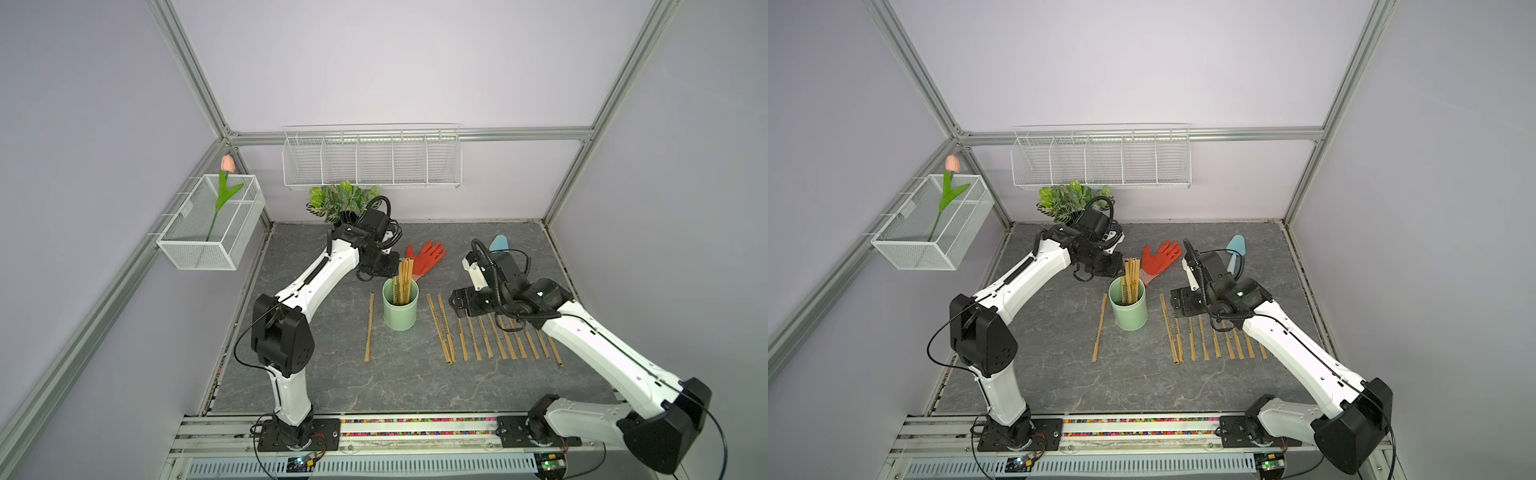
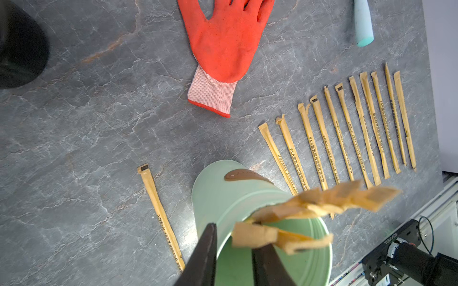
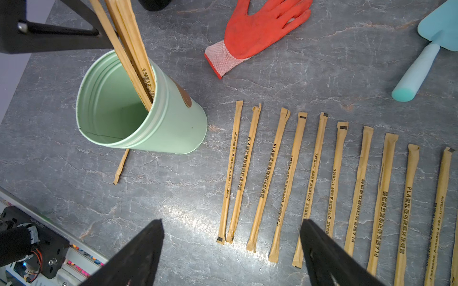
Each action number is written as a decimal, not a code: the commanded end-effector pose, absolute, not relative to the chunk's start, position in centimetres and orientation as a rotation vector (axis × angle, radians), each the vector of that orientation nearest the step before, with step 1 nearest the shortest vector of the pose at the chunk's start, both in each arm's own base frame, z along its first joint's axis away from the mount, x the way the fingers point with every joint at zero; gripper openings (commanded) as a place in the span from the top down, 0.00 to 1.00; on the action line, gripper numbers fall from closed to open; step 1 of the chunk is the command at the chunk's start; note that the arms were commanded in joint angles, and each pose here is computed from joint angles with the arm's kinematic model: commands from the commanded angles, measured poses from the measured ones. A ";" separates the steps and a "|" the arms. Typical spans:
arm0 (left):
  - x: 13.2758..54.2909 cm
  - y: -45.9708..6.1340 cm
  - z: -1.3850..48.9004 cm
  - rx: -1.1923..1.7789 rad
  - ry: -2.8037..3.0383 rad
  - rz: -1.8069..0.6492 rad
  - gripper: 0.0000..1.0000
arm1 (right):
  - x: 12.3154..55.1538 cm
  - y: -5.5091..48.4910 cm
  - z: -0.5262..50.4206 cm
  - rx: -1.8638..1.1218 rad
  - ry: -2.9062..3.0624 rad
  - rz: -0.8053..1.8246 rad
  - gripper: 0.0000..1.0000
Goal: Take the straws out of the storage container
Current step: Pick up the straw from the container.
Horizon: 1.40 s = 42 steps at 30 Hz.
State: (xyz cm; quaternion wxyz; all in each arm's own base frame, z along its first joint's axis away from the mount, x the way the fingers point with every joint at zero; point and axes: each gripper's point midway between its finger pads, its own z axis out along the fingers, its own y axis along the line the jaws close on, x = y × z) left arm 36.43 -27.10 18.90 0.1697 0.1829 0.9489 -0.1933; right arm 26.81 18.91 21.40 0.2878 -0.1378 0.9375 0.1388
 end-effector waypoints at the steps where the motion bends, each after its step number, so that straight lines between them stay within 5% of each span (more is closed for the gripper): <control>1: 36.8 -27.4 19.7 0.556 2.669 -0.537 0.74 | 26.6 18.4 20.4 -0.346 2.542 0.352 0.11; 25: 36.2 -26.3 22.0 0.554 2.635 -0.496 0.87 | 26.5 18.5 21.2 -0.336 2.525 0.375 0.11; 42: 35.3 -25.0 27.1 0.524 2.541 -0.485 0.87 | 26.2 18.4 22.1 -0.326 2.501 0.402 0.11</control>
